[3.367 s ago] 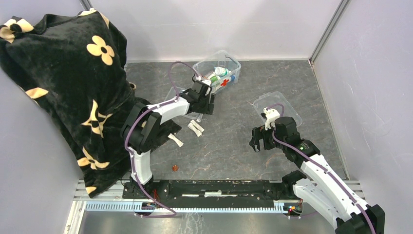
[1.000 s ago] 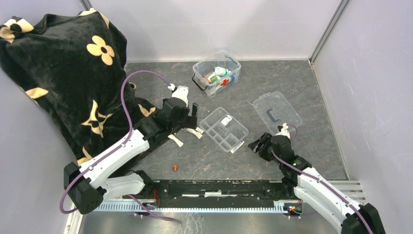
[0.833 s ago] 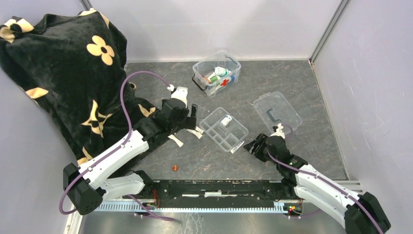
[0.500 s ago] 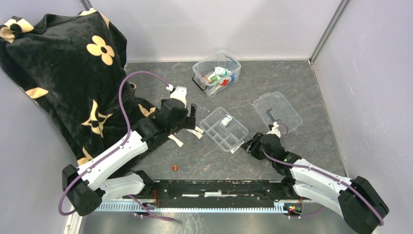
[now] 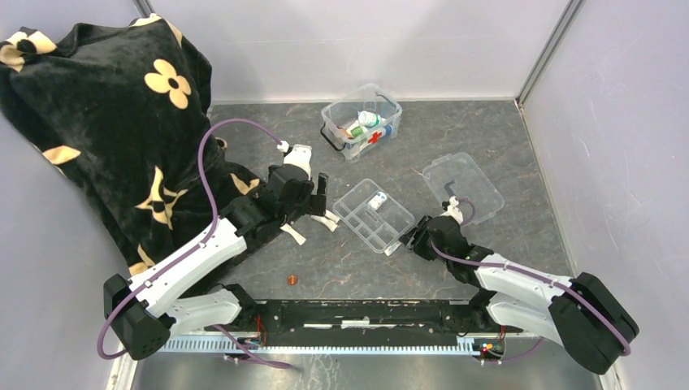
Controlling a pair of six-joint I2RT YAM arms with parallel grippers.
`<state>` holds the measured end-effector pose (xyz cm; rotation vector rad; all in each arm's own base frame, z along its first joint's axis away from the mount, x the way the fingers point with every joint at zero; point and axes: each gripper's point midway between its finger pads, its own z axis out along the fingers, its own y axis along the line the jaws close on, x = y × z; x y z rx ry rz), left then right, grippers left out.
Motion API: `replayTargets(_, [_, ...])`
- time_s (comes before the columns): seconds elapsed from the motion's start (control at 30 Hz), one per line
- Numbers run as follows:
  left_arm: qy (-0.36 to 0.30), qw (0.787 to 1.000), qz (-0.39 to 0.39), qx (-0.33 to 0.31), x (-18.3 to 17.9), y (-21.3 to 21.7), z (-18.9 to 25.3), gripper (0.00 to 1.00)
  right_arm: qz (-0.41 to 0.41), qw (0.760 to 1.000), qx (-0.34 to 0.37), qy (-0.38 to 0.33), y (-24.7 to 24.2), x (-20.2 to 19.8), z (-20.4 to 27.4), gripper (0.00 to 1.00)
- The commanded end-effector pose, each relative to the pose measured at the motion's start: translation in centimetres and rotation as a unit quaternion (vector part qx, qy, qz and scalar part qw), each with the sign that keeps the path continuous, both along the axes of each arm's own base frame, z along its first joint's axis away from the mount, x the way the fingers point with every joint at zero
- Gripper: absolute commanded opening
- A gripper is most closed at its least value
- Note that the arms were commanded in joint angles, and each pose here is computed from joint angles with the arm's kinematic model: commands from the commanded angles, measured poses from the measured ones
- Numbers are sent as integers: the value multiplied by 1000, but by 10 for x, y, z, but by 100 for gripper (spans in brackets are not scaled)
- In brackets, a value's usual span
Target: Organize the medicine kit
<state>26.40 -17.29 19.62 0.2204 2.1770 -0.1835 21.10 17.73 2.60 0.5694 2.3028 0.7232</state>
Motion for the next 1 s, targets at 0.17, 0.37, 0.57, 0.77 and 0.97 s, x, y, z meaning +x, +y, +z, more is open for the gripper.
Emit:
replayTargets(0.17, [-14,999,2,32,2,10,3,98,27,999,-38,-5,7,11,2,47])
replayTargets(0.37, [-12,999,5,38,3,12,1,98,51,996,-66,9,8,10,-7,51])
replayTargets(0.57, [-11,999,6,40,3,12,0,98,76,989,-124,24,-1,6,-18,49])
replayTargets(0.77, [-10,999,5,40,4,12,0,98,127,971,-201,38,-5,11,-18,48])
replayTargets(0.97, [-10,999,5,41,4,12,0,98,162,951,-257,50,-5,10,-22,42])
